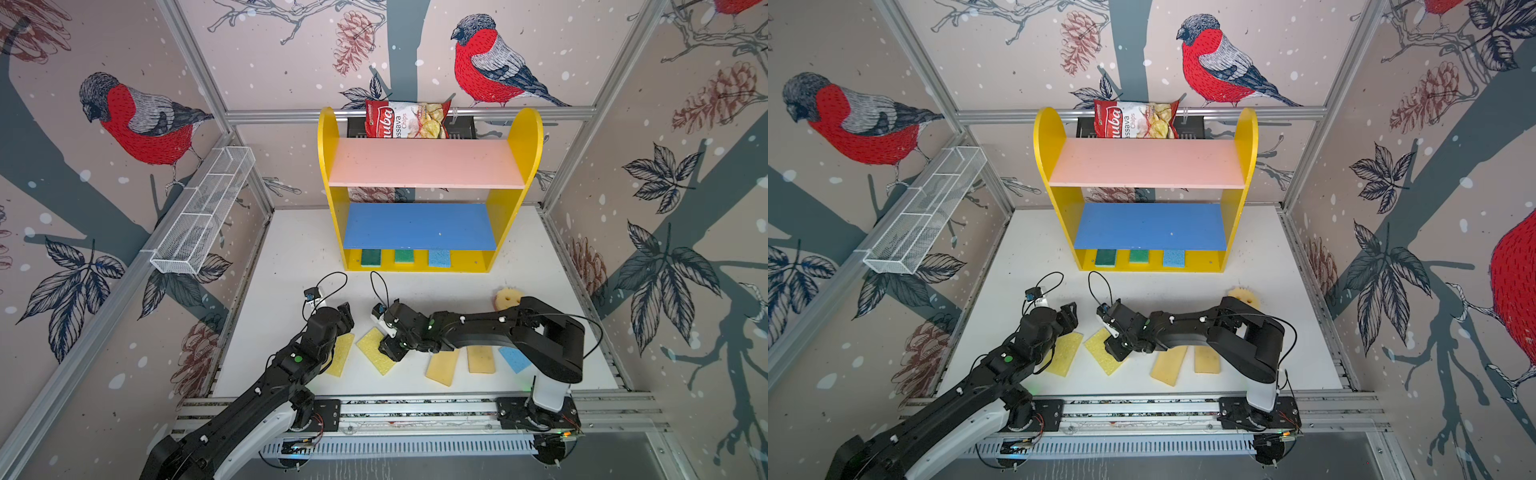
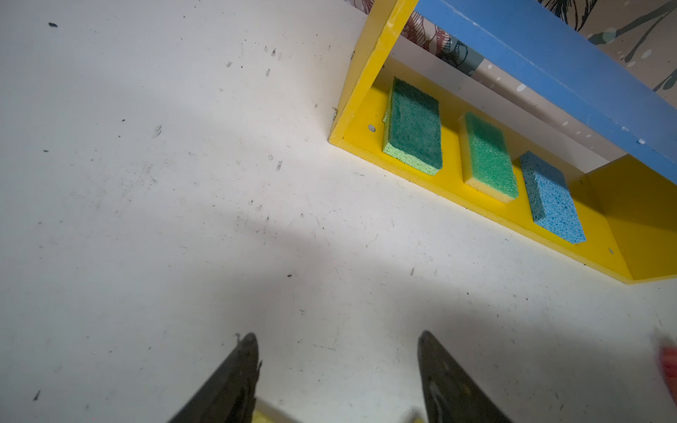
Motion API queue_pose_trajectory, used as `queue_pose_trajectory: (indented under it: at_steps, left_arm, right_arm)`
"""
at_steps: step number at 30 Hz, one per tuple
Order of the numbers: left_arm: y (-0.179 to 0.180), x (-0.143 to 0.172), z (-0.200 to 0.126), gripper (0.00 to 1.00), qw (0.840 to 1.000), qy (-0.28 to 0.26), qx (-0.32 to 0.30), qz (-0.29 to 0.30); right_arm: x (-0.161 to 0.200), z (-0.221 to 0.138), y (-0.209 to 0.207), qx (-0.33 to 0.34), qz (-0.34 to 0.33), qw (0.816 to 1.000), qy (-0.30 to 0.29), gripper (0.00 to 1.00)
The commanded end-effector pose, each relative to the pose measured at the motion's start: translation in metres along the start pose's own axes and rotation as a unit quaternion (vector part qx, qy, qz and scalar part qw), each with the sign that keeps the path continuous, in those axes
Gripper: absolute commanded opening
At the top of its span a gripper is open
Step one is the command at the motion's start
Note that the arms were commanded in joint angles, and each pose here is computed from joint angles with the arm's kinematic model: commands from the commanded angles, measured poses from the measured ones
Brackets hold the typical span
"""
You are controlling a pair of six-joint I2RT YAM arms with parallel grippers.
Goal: Arrange cleaning sponges on a shelf
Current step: Pick up the cleaning sponge from the bottom-center of the table.
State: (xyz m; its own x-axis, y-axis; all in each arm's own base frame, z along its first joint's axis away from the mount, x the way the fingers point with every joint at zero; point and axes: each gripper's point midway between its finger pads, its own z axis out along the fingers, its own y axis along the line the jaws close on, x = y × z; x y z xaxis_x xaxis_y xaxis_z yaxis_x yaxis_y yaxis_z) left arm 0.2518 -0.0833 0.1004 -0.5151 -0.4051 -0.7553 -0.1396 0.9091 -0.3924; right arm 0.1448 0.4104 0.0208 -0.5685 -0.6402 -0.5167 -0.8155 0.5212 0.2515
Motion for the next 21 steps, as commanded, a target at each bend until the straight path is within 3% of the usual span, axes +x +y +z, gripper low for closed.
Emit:
queue_pose_trajectory:
  at_steps: [1,7,13,21]
  left_arm:
    - [-0.001,-0.007,-0.002,0.68,1.000,-0.016,0.000,-0.002]
    - [-0.003,-0.011,-0.003,0.69,1.000,-0.020,0.004,0.000]
    - [-0.007,-0.016,-0.001,0.70,1.000,-0.028,0.005,0.003]
    - [-0.022,-0.027,-0.001,0.74,0.999,-0.038,0.030,-0.010]
  right_arm:
    - [0.017,0.006,0.000,-0.005,0.018,0.999,0.033,0.34]
    - [0.000,0.004,-0.010,-0.008,0.057,0.998,0.007,0.16]
    - [-0.048,-0.021,-0.044,-0.002,0.120,0.990,-0.075,0.02]
    - [-0.113,-0.057,-0.069,0.019,0.146,0.975,-0.169,0.01]
